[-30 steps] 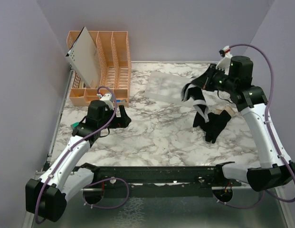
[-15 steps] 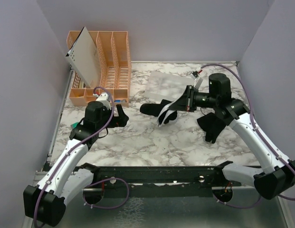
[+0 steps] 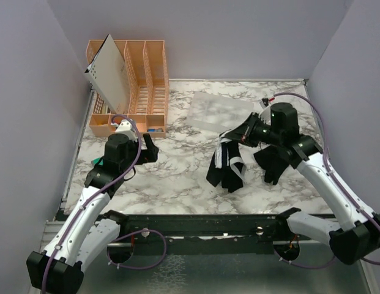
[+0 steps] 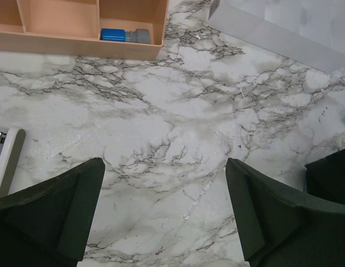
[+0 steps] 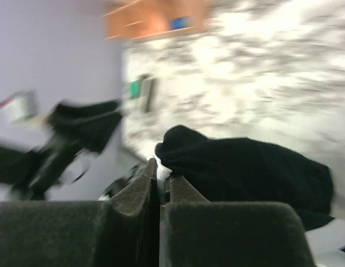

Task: Roll the underwear
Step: Place the underwear in the underwear, then flatten out the underwear at the center of the board.

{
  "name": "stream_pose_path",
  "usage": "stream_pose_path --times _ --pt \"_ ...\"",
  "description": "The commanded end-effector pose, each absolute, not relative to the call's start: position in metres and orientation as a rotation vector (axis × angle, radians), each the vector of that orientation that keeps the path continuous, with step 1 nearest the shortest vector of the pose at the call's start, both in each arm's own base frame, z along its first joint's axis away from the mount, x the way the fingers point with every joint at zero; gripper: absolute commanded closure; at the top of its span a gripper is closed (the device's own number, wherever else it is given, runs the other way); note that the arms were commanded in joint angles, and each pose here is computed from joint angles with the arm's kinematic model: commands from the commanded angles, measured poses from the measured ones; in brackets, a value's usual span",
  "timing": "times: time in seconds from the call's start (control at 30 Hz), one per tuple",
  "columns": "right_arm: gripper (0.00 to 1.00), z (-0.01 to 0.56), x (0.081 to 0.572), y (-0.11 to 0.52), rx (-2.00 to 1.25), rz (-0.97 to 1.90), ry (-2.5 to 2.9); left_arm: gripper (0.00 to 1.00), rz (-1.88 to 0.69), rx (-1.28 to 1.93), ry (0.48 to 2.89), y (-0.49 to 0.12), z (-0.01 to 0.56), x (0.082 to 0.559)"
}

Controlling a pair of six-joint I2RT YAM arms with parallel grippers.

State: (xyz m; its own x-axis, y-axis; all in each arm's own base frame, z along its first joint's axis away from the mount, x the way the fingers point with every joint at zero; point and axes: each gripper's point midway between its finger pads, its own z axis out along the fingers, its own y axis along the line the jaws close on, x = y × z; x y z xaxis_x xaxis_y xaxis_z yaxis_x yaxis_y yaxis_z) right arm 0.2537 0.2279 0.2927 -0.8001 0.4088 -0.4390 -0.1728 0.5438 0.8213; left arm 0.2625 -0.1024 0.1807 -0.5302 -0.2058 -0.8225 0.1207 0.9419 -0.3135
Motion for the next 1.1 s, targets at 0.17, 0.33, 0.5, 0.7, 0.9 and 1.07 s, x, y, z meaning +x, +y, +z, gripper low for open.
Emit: stream_pose_path --times 0.17,0.33,0.5,0.7,0.9,1.07 --pt "0.91 0.153 0.306 0.075 0.462 0.004 2.457 0.01 -0.411 -0.051 2.136 -0.106 0.171 0.264" --pt "0.37 0.164 0.3 0.009 0.404 -0.503 2.397 0.01 -0.412 -0.049 2.14 -0.106 0.17 0.264" --pt "0.31 0.19 0.321 0.055 0.213 -0.153 2.39 0.01 -0.416 -0.043 2.147 -0.108 0.168 0.265" --pt "0.3 0.17 0.343 0.117 -0.035 0.192 2.445 0.02 -0.564 0.051 2.182 -0.133 0.161 0.26" --pt "0.34 0.132 0.366 0.143 -0.183 0.241 2.59 0.13 -0.721 0.16 2.285 -0.18 0.141 0.244" --pt "0.33 0.108 0.376 0.158 -0.306 0.056 2.608 0.13 -0.778 0.17 2.287 -0.211 0.132 0.228"
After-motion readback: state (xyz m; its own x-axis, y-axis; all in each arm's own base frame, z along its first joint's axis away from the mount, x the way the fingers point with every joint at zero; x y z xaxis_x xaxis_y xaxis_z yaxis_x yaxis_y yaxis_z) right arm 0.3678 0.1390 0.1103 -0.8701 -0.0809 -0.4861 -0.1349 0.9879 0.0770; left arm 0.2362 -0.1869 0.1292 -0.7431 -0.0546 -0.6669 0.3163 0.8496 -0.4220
